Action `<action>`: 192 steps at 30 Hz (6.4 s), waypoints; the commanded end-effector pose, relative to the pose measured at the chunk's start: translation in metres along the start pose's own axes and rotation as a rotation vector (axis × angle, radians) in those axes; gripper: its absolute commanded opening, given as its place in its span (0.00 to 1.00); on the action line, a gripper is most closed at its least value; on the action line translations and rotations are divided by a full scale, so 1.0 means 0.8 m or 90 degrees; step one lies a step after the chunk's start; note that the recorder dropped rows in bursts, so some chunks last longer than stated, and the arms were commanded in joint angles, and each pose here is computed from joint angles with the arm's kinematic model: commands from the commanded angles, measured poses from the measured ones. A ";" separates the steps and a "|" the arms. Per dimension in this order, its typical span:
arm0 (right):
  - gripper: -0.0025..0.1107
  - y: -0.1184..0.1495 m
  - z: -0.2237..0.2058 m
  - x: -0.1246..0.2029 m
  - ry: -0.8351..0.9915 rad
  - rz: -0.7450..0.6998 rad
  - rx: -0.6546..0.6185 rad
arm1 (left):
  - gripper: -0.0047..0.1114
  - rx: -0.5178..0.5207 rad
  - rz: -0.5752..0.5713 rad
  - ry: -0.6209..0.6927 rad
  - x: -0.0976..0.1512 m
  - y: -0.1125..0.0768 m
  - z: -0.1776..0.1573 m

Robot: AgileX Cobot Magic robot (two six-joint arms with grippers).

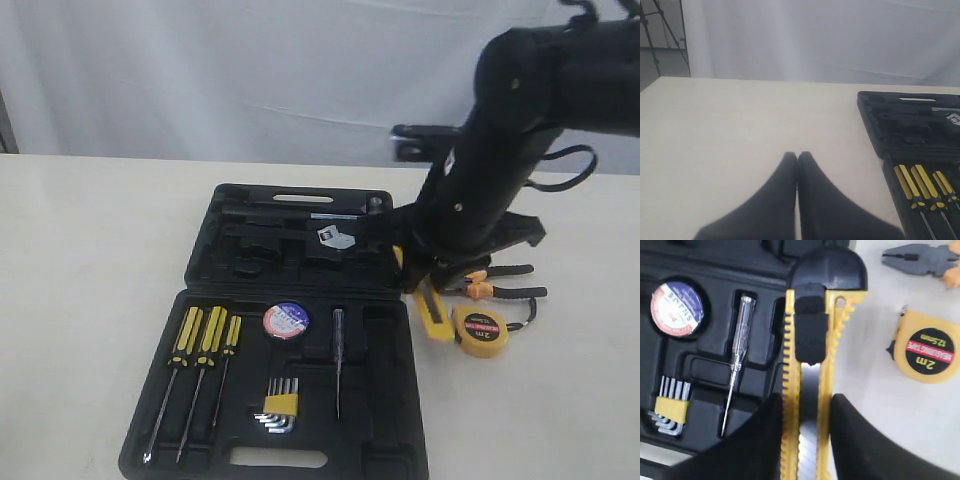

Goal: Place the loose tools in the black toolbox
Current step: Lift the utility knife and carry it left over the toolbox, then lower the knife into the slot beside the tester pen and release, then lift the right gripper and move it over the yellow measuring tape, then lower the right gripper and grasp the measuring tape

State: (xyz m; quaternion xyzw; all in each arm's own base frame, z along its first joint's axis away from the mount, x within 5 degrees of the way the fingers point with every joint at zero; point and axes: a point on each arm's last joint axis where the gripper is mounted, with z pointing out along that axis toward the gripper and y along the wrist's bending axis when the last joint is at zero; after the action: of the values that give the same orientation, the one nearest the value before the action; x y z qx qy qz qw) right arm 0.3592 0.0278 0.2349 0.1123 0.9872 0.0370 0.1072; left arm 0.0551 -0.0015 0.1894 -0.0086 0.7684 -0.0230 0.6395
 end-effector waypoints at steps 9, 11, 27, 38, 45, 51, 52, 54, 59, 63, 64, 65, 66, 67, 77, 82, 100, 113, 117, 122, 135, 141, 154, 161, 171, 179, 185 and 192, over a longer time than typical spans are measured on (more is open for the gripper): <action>0.02 0.029 0.088 0.003 0.084 0.009 0.017 | 0.04 0.002 -0.002 0.000 0.001 0.000 0.000; 0.02 0.032 0.093 0.004 0.086 0.019 0.005 | 0.04 0.002 -0.002 0.000 0.001 0.000 0.000; 0.02 0.039 0.099 0.010 0.107 0.028 0.017 | 0.04 0.002 -0.003 0.000 0.001 0.000 0.000; 0.28 0.039 0.099 0.010 0.108 0.028 0.017 | 0.04 0.002 -0.003 0.000 0.001 0.000 0.000; 0.81 0.039 0.099 0.010 0.108 0.028 0.017 | 0.04 0.002 -0.002 0.000 0.001 0.000 0.000; 0.81 0.039 0.099 0.010 0.106 0.028 0.016 | 0.04 0.002 -0.002 0.000 0.001 0.000 0.000; 0.81 0.039 0.099 0.010 0.106 0.028 0.016 | 0.04 0.002 -0.002 0.000 0.001 0.000 0.000; 0.81 0.039 0.098 0.009 0.104 0.028 0.015 | 0.04 0.002 -0.003 0.000 0.001 0.000 0.000; 0.57 0.040 0.093 0.007 0.112 -0.012 0.014 | 0.04 0.002 -0.003 0.000 0.001 0.000 0.000; 0.13 0.039 0.092 0.009 0.128 -0.049 0.016 | 0.04 0.002 -0.003 0.000 0.001 0.000 0.000; 0.01 0.039 0.092 0.010 0.132 -0.053 0.016 | 0.04 0.002 -0.003 0.000 0.001 0.000 0.000; 0.03 0.039 0.091 0.010 0.132 -0.055 0.016 | 0.04 0.002 -0.003 0.000 0.001 0.000 0.000; 0.02 0.039 0.091 0.010 0.135 -0.058 0.017 | 0.04 0.002 -0.003 0.000 0.001 0.000 0.000; 0.02 0.039 0.091 0.010 0.134 -0.061 0.016 | 0.04 0.002 -0.003 0.000 0.001 0.000 0.000; 0.02 0.042 0.118 0.013 0.161 -0.076 -0.003 | 0.04 0.002 -0.003 0.000 0.001 0.000 0.000; 0.02 0.042 0.137 0.016 0.187 -0.077 -0.002 | 0.04 0.002 -0.003 0.000 0.001 0.000 0.000; 0.02 0.041 0.042 0.003 0.048 -0.133 -0.011 | 0.04 0.002 -0.002 0.000 0.001 0.000 0.000; 0.02 -0.077 -0.021 -0.018 0.001 0.028 0.012 | 0.04 0.002 -0.002 0.000 0.001 0.000 0.000; 0.02 -0.111 -0.016 -0.019 0.022 0.072 0.024 | 0.04 0.002 -0.002 0.000 0.001 0.000 0.000; 0.07 -0.119 0.005 -0.022 0.049 0.081 0.031 | 0.04 0.002 -0.003 0.000 0.001 0.000 0.000; 0.67 -0.124 0.049 -0.028 0.078 0.094 0.036 | 0.04 0.002 -0.003 0.000 0.001 0.000 0.000; 0.67 -0.126 0.072 -0.030 0.092 0.111 0.039 | 0.04 0.002 -0.003 0.000 0.001 0.000 0.000; 0.67 -0.131 0.126 -0.034 0.097 0.117 0.042 | 0.04 0.002 -0.002 0.000 0.001 0.000 0.000; 0.67 -0.132 0.135 -0.033 0.106 0.118 0.043 | 0.04 0.002 -0.002 0.000 0.001 0.000 0.000; 0.49 -0.133 0.150 -0.029 0.130 0.153 0.050 | 0.04 0.002 -0.002 0.000 0.001 0.000 0.000; 0.02 -0.135 0.148 -0.028 0.133 0.181 0.062 | 0.04 0.002 -0.002 0.000 0.001 0.000 0.000; 0.02 -0.131 0.109 -0.035 0.084 0.169 0.053 | 0.04 0.002 -0.002 0.000 0.001 0.000 0.000; 0.02 -0.112 0.064 -0.043 0.013 0.151 0.033 | 0.04 0.002 -0.002 0.000 0.001 0.000 0.000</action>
State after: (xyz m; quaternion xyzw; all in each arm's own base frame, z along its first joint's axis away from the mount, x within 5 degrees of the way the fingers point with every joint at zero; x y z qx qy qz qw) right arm 0.3818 -0.0698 0.1691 0.2431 0.9676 0.0254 0.0631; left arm 0.0551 -0.0015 0.1894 -0.0086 0.7684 -0.0230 0.6395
